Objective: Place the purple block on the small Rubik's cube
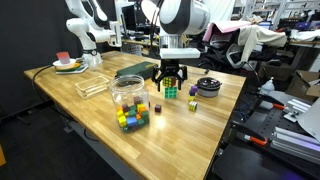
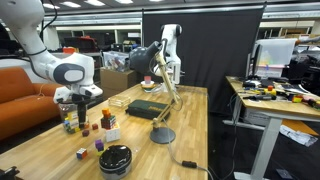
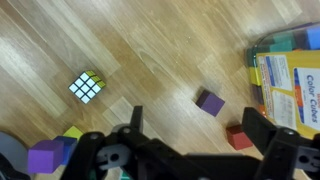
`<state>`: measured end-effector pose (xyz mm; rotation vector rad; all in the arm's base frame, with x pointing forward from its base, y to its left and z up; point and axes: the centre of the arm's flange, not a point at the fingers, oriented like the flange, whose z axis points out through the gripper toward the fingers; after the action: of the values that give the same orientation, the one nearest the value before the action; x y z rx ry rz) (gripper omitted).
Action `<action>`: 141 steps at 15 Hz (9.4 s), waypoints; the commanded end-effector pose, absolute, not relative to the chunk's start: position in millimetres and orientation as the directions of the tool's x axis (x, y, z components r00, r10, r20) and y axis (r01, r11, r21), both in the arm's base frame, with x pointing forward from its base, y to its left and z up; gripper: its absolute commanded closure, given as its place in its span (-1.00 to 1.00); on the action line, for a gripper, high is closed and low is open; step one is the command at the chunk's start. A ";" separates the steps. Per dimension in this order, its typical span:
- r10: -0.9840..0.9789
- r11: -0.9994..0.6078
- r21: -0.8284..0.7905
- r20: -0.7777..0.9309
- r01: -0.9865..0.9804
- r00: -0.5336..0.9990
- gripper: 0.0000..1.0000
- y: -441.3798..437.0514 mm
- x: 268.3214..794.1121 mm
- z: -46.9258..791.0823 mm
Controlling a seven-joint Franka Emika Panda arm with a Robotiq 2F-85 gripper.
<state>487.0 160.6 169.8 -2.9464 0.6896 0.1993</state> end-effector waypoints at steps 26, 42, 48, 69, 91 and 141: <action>-0.754 -0.654 -0.055 -0.023 -0.754 0.656 -1.00 212.9 503.1 89.9; -0.733 -0.677 -0.116 0.013 -0.727 0.680 0.86 225.1 503.7 107.7; -0.700 -0.702 -0.153 -0.034 -0.695 0.714 0.86 237.1 482.4 152.9; -0.869 -0.487 -0.032 -0.079 -0.873 0.488 0.86 126.2 405.1 175.2; -0.913 -0.407 -0.013 -0.002 -0.913 0.407 0.86 90.9 415.1 155.1; -0.954 -0.299 0.056 -0.034 -0.952 0.298 0.86 96.1 413.1 123.1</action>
<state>418.2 98.2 117.6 -2.5786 1.8536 0.0770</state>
